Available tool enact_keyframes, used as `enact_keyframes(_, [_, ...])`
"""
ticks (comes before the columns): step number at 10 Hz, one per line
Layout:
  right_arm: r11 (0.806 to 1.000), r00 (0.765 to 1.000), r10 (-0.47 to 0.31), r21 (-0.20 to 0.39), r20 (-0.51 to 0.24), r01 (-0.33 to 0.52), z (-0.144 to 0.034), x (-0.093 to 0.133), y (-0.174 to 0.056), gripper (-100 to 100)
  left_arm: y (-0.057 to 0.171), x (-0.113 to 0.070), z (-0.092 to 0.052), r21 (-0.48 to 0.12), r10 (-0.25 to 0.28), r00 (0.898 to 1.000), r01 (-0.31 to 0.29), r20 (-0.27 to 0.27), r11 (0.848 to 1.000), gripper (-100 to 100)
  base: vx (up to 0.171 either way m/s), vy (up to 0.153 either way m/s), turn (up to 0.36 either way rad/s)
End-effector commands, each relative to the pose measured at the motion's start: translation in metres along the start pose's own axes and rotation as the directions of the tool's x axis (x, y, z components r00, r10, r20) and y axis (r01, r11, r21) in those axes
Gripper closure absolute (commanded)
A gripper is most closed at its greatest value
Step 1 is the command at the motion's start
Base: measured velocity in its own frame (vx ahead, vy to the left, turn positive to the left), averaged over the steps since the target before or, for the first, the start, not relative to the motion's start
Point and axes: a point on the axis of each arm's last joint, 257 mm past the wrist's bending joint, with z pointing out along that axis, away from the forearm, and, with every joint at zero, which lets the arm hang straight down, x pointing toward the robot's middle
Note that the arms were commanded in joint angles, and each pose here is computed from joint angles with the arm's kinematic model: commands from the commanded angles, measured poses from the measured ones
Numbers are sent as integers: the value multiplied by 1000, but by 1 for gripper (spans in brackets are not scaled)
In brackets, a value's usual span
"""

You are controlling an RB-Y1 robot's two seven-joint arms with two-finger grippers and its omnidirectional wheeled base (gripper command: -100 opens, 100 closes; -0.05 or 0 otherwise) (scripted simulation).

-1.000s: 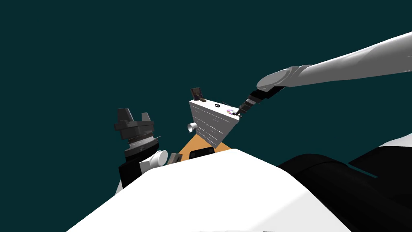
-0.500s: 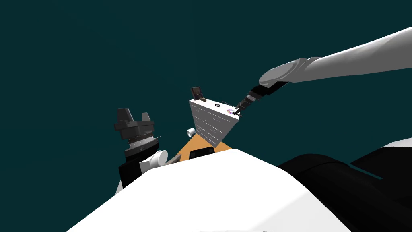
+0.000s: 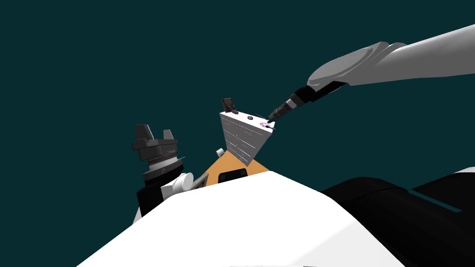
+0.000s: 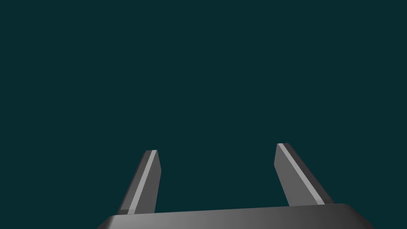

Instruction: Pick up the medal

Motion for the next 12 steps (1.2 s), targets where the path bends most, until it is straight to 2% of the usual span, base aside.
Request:
enact_keyframes(1, [1000,996,-21,22,87,19,-11,-24,-1,-100,0,0,0,0,0,1000,0,0,1000,0,-226,-15,54])
enact_keyframes(2, [1000,996,-21,22,87,19,-11,-24,-1,-100,0,0,0,0,0,1000,0,0,1000,0,-151,-14,40])
enact_keyframes(3, [999,993,-27,31,117,24,-16,-31,-2,-100,0,0,0,0,0,1000,0,0,1000,0,-93,-6,24])
enact_keyframes(5, [997,972,-52,71,228,36,-36,-57,-9,-100,0,0,0,0,0,1000,0,0,1000,0,-148,-14,85])
enact_keyframes(7, [990,948,-91,127,305,54,-55,-71,-20,-100,0,0,0,0,0,1000,0,0,1000,0,-177,-13,86])
enact_keyframes(9, [985,946,-121,158,302,75,-53,-64,-28,-100,0,0,0,0,0,1000,0,0,1000,0,-97,-52,103])
enact_keyframes(12, [977,953,-155,181,261,110,-40,-43,-35,-100,0,0,0,0,0,1000,0,0,1000,0,10,-41,69])
